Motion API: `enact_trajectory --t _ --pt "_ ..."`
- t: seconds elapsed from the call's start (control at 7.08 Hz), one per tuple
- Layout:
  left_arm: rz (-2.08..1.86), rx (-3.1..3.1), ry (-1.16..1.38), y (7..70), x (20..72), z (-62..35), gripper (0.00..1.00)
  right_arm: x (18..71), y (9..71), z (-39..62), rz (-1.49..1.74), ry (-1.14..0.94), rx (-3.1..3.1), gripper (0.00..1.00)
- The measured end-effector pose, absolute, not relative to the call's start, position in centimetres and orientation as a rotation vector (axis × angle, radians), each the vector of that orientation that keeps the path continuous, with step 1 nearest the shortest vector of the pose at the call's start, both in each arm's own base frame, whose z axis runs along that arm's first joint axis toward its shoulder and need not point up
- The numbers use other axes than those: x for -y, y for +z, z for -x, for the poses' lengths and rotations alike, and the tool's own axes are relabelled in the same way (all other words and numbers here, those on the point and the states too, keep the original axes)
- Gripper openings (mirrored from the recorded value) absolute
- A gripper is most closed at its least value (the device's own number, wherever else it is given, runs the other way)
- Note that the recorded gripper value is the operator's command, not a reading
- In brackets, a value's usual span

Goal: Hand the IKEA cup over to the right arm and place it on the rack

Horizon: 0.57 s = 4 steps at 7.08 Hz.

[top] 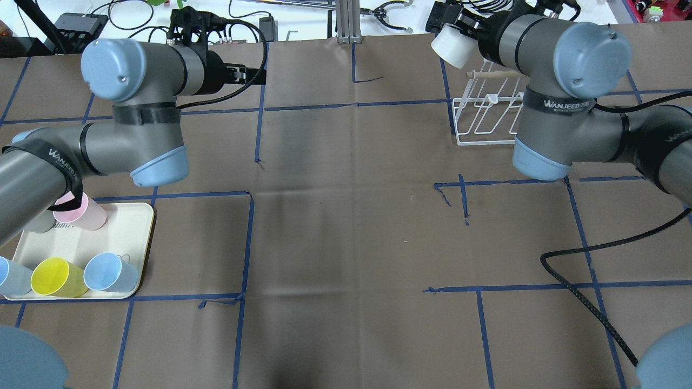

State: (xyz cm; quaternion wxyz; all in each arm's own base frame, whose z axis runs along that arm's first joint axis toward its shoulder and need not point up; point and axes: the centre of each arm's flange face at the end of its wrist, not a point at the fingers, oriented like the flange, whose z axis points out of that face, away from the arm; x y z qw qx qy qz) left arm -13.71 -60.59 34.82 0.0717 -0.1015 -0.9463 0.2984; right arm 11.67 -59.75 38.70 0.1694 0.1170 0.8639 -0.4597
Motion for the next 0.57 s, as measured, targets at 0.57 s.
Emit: enact_trajectory --t 0.57 --pt "0.176 3.068 0.171 43.7 52.3 13.9 0.99 65.8 37.4 -8.5 0.013 -1.564 -2.693 0.31"
